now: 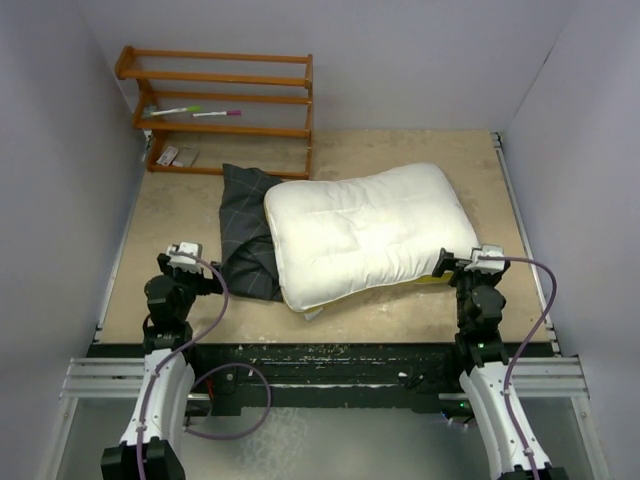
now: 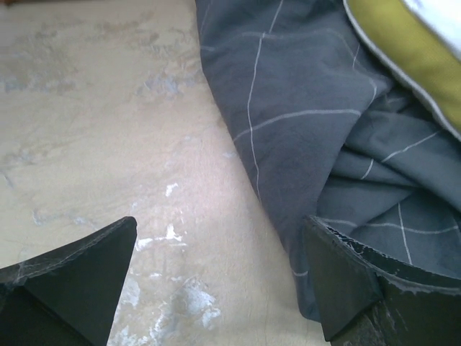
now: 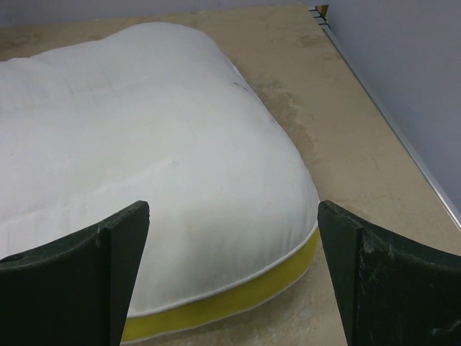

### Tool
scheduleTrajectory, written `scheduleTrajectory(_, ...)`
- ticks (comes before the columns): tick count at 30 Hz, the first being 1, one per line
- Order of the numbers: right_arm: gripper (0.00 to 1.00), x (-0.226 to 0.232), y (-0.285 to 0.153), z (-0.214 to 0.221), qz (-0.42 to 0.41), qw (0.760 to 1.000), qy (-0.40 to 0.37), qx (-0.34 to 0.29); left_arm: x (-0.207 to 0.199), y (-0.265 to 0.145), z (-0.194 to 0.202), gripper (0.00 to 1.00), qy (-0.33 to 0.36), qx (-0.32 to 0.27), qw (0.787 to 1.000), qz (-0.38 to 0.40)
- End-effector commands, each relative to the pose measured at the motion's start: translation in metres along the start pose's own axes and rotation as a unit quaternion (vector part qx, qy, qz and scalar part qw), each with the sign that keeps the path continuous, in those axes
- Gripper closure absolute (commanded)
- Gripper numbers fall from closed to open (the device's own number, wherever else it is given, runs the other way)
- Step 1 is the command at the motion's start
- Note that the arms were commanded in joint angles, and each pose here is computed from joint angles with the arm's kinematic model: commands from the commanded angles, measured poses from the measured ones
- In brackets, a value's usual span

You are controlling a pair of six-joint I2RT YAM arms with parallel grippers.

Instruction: Remove the pillowcase from the pillow

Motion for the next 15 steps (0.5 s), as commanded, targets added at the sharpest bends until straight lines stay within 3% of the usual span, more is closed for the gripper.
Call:
scheduleTrajectory(1, 0.0, -0.0024, 0.0026, -0.0081, 0.015, 1.0, 0.0, -0.017, -0.0014, -0.002, -0.0204, 0.01, 0.003, -0.058, 0.998, -0.006)
scheduleTrajectory(15, 0.0, 0.0004, 0.0028, -0.0079, -0.004, 1.0, -0.004, -0.017, -0.0017, 0.0012, -0.0203, 0.01, 0.008, -0.05, 0.999, 0.004)
Point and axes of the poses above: each gripper's point midway between its finger pads, its own y axis out along the fingers, its own x axis along the line the jaws close on, z = x × y, the point moved 10 cm from there along -y, back along the fingers, and after that the axes turned 7 degrees about -y, right-handed, at the moved point
